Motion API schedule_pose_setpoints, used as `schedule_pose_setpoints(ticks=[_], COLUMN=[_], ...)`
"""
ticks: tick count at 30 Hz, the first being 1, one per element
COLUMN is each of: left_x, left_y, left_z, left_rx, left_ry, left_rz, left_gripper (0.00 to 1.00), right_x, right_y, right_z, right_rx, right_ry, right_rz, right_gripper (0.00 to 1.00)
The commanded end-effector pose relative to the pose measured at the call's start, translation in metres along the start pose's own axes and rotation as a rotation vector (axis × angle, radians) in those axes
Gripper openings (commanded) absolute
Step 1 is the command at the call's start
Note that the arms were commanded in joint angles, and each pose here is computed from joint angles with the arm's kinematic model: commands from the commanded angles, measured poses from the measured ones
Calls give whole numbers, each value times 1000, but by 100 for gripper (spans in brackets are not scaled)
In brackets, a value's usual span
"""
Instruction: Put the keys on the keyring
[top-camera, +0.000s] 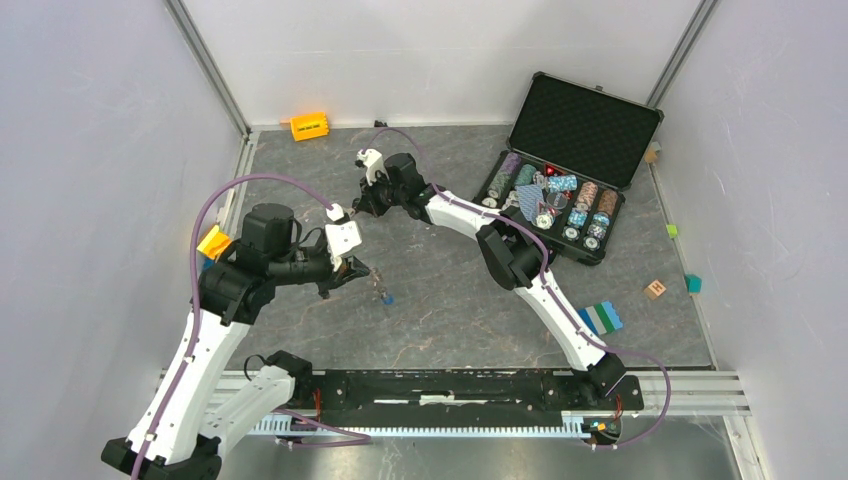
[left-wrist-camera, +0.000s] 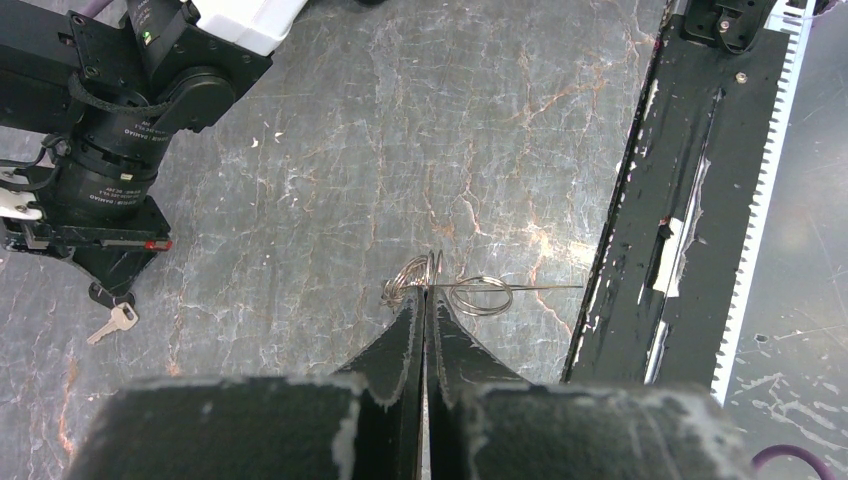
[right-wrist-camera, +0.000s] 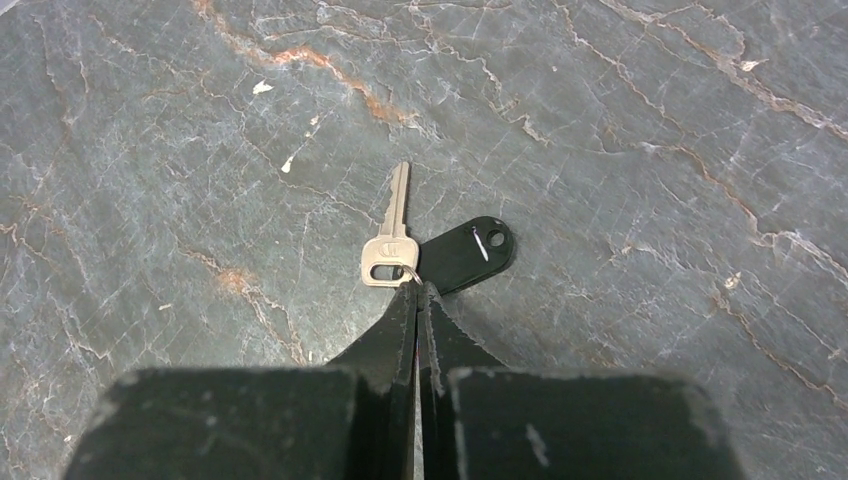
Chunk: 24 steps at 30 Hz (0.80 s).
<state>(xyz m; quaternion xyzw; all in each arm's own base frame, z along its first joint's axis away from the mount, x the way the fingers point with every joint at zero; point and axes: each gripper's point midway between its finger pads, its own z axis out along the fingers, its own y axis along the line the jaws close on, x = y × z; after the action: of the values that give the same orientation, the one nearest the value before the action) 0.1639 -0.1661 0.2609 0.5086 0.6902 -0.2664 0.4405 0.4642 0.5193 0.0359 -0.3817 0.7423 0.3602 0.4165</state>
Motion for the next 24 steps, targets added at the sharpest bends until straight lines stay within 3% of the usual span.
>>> schedule_pose_setpoints(ticks=[1, 6, 11, 15, 19, 24], left_x=[-12, -12, -13, -12, -13, -12], left_y=[-1, -1, -2, -2, -2, -3], left_z=[-3, -4, -5, -5, -5, -4], left_rx=[0, -3, -5, -4, -3, 5], left_ry=[-45, -48, -51, -51, -51, -46], left_rz=[19, 23, 22, 22, 20, 16], left_gripper=[2, 2, 2, 2, 2, 2], right_x=[-26, -39, -45, -44, -43, -38], right_y=[12, 14, 10, 9, 10, 10], right_z=[-1, -5, -5, -2, 4, 11], right_rx=[-49, -52, -20, -1, -2, 5], right_ry=[-54, -76, -93, -96, -111, -116], right_rz=[-35, -63, -67, -59, -45, -21], right_gripper=[0, 4, 39, 52, 56, 52])
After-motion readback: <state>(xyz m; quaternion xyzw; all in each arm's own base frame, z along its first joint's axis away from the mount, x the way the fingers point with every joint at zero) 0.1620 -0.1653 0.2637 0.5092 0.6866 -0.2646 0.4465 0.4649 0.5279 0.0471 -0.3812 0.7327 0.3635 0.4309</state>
